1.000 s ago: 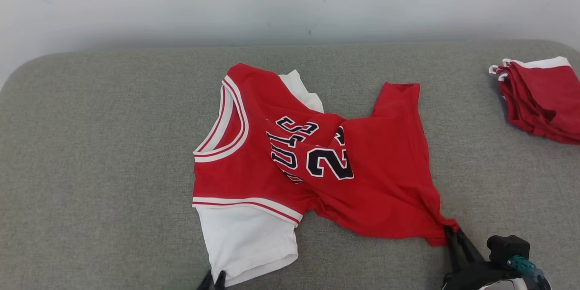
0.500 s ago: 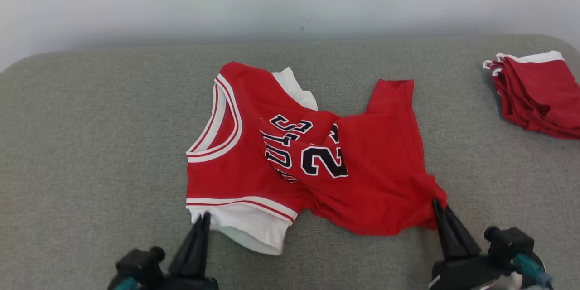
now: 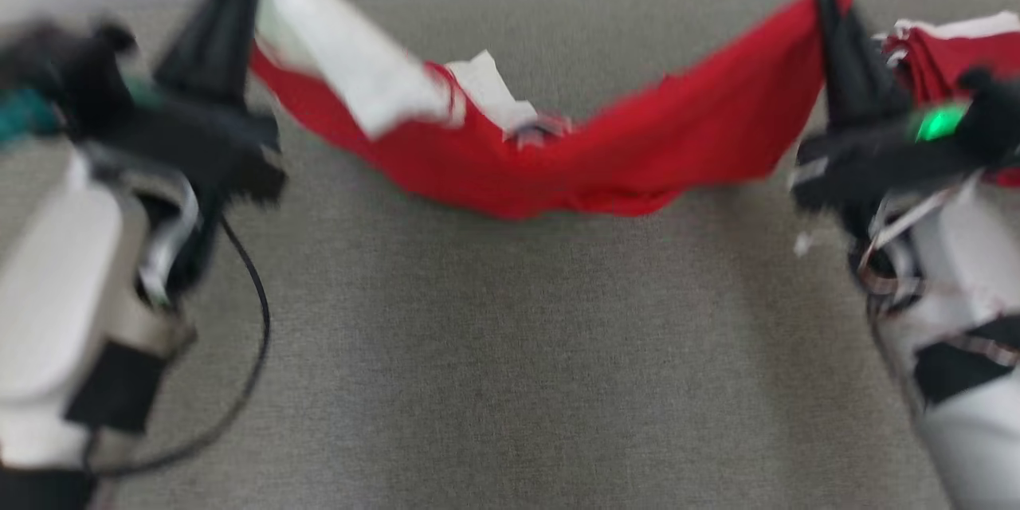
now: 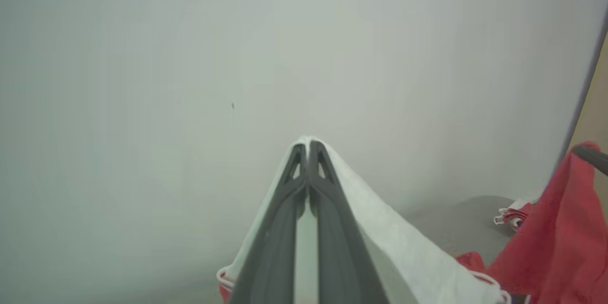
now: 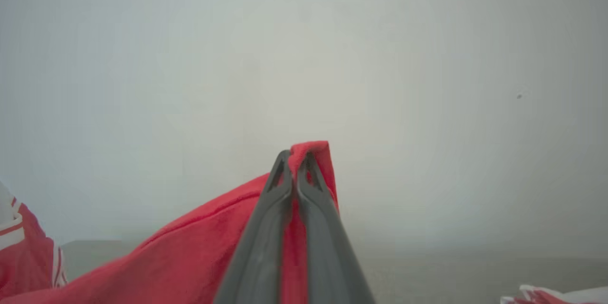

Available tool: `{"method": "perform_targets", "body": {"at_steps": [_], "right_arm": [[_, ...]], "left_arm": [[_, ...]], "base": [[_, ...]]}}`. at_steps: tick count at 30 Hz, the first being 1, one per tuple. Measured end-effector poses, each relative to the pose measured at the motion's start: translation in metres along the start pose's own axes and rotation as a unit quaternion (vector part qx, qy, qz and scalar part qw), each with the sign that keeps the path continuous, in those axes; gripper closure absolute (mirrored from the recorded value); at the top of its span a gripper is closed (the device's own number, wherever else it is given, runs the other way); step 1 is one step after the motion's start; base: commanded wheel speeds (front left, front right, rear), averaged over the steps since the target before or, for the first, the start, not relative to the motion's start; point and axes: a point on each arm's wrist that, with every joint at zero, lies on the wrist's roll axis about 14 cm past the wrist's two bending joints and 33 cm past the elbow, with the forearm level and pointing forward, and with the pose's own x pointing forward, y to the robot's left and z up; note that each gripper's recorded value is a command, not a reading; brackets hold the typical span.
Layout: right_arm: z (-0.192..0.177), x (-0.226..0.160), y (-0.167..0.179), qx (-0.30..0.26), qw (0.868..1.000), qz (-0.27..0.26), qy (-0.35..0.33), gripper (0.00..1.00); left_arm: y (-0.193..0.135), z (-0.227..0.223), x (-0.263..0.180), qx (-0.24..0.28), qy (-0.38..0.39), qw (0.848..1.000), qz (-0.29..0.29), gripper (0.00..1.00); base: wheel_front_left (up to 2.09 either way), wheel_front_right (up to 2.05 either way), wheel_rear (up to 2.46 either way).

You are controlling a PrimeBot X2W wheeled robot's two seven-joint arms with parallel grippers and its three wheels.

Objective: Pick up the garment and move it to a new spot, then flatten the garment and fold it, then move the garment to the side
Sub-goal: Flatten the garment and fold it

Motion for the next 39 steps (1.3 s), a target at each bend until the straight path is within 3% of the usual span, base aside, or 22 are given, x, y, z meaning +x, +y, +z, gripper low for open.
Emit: {"method": "perform_targets", "body": {"at_steps": [8,16,19,24,31,39], "right_arm": [[0.064,0.11,-0.033,-0.004,0.998,-0.006,-0.07,1.0],[0.086,0.18,-0.057,-0.018,0.995,-0.022,-0.097,1.0],[0.083,0.205,-0.061,-0.049,0.994,-0.022,-0.096,1.0],[0.088,0.225,-0.063,-0.076,0.992,-0.026,-0.094,1.0],[0.133,0.237,-0.07,-0.092,0.987,-0.047,-0.119,1.0],[0.128,0.244,-0.074,-0.098,0.987,-0.058,-0.112,1.0]], "left_arm": [[0.028,0.065,0.109,0.029,-0.058,0.998,-0.023,1.0],[0.056,0.079,0.171,0.04,-0.086,0.996,-0.008,1.0],[0.069,0.084,0.193,0.058,-0.101,0.993,0.002,1.0],[0.073,0.097,0.213,0.086,-0.111,0.99,0.008,1.0],[0.063,0.162,0.221,0.111,-0.162,0.98,0.015,1.0],[0.057,0.145,0.232,0.119,-0.14,0.983,0.012,1.0]], "base": [[0.0,0.0,0.0],[0.0,0.0,0.0],[0.0,0.0,0.0],[0.0,0.0,0.0],[0.0,0.0,0.0],[0.0,0.0,0.0]]}}
